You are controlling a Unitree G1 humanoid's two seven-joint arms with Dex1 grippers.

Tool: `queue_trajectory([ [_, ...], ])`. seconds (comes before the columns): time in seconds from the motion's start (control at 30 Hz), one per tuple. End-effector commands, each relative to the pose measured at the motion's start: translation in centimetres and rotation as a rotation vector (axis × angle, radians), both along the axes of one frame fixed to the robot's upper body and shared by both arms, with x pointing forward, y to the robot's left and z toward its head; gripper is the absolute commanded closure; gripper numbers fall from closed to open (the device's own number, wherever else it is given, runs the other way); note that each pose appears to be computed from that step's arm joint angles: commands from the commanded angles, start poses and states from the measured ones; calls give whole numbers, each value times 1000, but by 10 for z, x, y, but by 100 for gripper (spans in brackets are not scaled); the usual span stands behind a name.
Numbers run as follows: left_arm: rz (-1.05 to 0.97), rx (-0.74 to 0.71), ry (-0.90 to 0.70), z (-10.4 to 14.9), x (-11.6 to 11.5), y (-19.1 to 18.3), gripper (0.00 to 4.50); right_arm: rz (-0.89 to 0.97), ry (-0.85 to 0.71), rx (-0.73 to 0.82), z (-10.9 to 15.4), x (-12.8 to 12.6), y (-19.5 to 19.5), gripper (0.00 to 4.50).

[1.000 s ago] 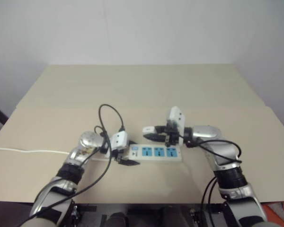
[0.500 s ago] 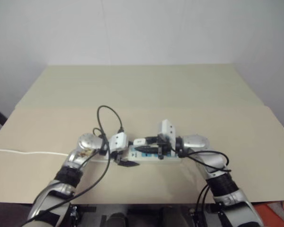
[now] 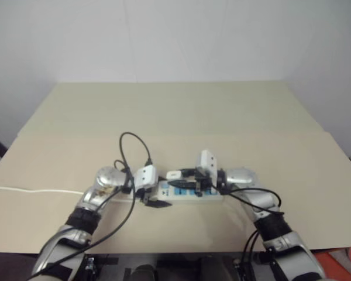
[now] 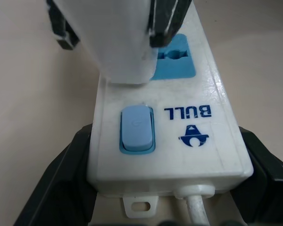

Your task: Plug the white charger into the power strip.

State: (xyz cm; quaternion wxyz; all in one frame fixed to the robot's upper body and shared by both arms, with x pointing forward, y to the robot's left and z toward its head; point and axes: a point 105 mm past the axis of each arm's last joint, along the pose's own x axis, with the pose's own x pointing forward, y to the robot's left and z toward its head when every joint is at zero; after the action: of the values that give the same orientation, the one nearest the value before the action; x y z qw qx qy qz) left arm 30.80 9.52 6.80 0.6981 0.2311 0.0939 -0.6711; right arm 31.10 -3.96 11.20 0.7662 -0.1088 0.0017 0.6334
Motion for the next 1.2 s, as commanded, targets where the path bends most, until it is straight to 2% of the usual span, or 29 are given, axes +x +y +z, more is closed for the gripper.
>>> queue_trajectory([
  [0.03, -20, 50, 44, -12, -8, 4, 116, -111, 68, -103, -32, 8, -34, 334],
  [0.2, -12, 56, 48, -13, -9, 8, 116, -179, 98, -152, -46, 12, -60, 334],
  [0.6, 19, 62, 52, -14, -8, 16, 116, -249, 174, -220, -62, 16, -100, 334],
  [0.9, 36, 66, 48, -14, -9, 21, 116, -262, 179, -259, -68, 14, -118, 334],
  [1.03, 38, 68, 48, -14, -9, 22, 116, -230, 158, -258, -64, 15, -110, 334],
  [1.2, 32, 68, 46, -13, -8, 19, 116, -90, 92, -222, -47, 15, -63, 334],
])
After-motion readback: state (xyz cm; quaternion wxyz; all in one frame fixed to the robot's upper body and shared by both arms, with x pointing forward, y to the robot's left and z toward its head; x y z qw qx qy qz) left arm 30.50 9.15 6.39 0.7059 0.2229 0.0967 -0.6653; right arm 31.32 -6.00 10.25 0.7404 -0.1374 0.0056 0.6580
